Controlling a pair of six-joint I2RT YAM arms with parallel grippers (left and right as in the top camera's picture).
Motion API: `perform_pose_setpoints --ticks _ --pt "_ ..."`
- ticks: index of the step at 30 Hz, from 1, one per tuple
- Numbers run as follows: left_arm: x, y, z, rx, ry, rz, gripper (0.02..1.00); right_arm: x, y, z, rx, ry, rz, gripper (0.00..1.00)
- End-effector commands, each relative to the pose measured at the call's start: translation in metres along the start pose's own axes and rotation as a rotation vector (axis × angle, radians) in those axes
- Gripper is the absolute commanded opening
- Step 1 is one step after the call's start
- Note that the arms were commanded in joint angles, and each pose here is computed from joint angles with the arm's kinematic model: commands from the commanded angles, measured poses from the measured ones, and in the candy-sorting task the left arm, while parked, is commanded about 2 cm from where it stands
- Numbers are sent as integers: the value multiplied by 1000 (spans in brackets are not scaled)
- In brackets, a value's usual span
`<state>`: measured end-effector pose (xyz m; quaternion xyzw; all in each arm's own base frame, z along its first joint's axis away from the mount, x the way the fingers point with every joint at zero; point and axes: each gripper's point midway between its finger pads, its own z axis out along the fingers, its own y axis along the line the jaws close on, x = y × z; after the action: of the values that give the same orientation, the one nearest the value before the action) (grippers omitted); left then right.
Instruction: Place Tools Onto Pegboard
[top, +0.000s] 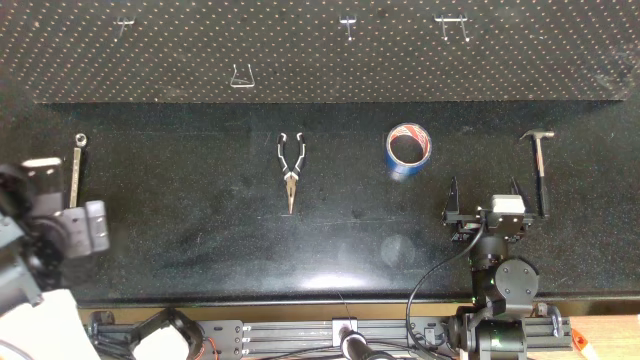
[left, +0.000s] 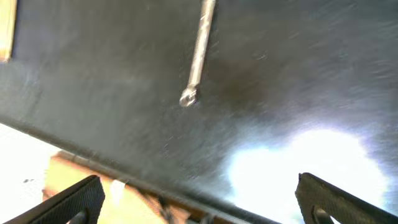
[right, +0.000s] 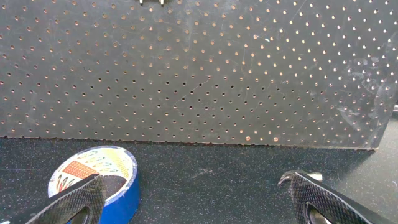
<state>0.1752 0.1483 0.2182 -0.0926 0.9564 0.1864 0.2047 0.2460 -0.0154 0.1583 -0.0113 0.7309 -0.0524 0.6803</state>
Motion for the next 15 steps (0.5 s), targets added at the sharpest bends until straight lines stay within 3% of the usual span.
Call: perform_pose_setpoints --ticks 1,11,15 --pt "21 13 5 76 51 76 993 0 1 0 -8 -2 19 954" --pt "23 12 38 280 65 -93 996 0 1 0 -8 -2 19 954" --pt "15 21 46 293 19 -131 993 0 1 0 -8 -2 19 954"
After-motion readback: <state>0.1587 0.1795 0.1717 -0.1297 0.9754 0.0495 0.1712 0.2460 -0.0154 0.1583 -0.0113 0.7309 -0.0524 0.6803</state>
